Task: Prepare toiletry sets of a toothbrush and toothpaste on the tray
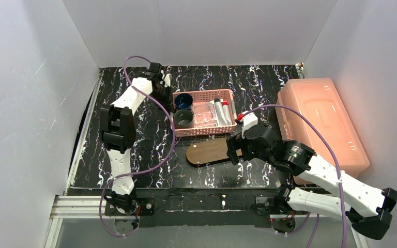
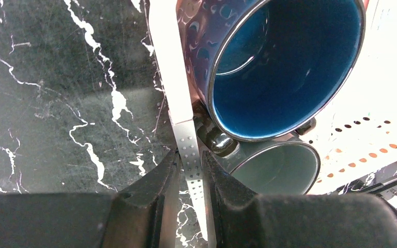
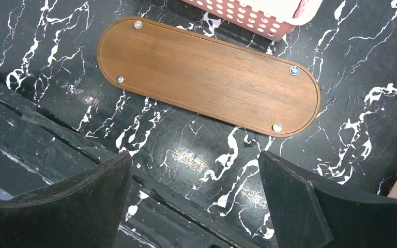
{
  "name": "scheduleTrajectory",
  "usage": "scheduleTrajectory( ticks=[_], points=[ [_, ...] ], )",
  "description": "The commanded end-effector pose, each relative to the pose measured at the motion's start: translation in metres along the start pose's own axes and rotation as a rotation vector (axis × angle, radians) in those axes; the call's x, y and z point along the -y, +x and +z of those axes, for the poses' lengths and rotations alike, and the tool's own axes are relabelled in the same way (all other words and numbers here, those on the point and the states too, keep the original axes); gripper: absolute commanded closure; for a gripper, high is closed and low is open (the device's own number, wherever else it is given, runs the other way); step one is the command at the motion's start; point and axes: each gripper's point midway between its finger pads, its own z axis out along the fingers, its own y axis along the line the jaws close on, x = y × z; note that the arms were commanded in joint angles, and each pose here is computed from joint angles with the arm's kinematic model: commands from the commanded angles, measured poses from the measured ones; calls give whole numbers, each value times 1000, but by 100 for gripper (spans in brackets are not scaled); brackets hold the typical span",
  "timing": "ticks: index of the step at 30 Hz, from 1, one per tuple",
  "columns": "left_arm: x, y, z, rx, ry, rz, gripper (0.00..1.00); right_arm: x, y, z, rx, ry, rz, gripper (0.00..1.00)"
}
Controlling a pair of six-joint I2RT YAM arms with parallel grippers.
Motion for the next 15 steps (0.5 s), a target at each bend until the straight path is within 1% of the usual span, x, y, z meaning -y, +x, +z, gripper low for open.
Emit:
scheduleTrajectory(
  ticks=[1, 4, 13, 14, 15],
  points=[
    [23, -4, -3, -6, 61, 73, 100, 0, 3, 2, -4, 3, 29, 0],
    [20, -11, -2, 10, 37, 84, 100, 3, 3, 2, -2, 24, 38, 0],
    [18, -13, 1, 9, 26, 66, 100, 9, 8, 5, -20, 68, 63, 0],
    [18, -13, -1, 14, 23, 65, 95, 9, 8, 6, -19, 70, 65, 0],
    [17, -13, -2, 19, 18, 63, 88, 9, 8, 6, -19, 74, 67, 0]
  ],
)
